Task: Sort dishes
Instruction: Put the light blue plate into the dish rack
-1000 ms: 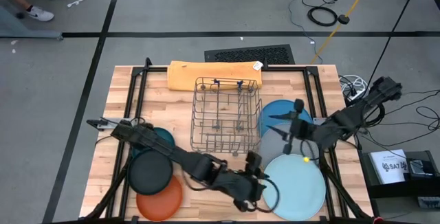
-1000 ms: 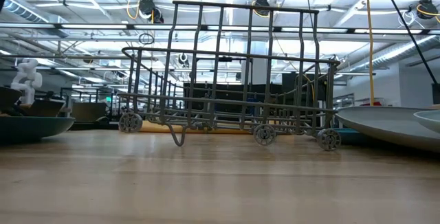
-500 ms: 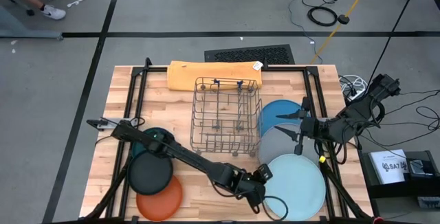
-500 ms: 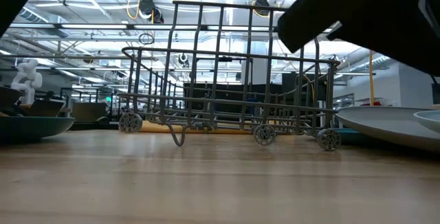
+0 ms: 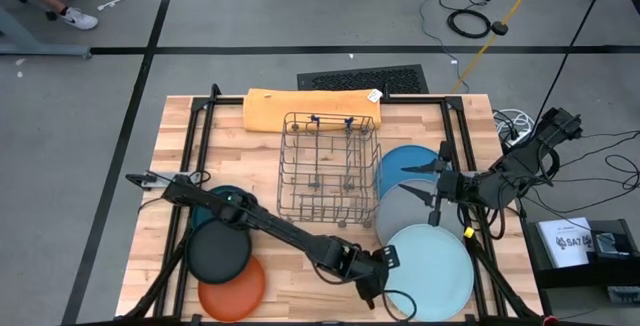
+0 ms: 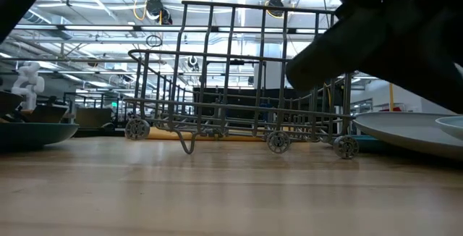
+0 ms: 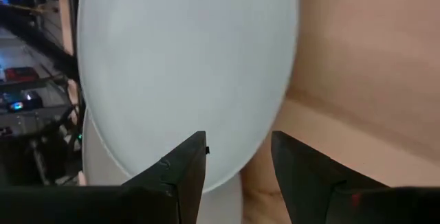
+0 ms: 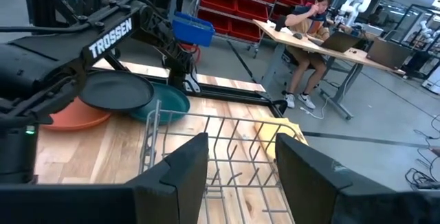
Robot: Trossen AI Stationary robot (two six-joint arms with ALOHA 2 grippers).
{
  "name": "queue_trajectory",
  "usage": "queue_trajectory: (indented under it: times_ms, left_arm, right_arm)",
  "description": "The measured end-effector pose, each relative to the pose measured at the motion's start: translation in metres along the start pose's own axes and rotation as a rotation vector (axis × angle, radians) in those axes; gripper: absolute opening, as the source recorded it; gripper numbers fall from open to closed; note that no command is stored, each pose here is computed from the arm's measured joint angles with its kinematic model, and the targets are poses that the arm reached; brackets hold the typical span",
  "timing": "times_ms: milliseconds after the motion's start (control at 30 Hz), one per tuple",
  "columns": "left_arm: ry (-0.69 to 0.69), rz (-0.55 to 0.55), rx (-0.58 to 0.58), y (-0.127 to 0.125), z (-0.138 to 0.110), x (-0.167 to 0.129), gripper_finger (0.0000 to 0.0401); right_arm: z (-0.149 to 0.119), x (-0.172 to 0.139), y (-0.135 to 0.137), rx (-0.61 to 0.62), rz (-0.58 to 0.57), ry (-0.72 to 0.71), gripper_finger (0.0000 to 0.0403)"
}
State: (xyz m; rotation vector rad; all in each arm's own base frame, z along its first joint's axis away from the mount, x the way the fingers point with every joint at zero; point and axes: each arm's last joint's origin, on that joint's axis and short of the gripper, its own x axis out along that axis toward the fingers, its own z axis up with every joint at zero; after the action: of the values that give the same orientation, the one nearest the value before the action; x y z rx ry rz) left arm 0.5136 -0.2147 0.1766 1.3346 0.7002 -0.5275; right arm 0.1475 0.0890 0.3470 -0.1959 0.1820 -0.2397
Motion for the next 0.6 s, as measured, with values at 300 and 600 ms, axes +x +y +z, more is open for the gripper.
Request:
queue_trajectory:
  times_ms: [300,600]
  left_arm:
    - [0.12,-0.018,-0.075,0.003,-0.019,0.002,0.0166]
    - [0.075,0.011,0.036,0.003,-0.017,0.012,0.0166]
  right_arm:
    - [0.001,0.0,-0.001,-0.019,0.001,-0.008,0.0164]
    - [0.003,0.0,-0.001,-0.005,0.002,-0.02,0.0164]
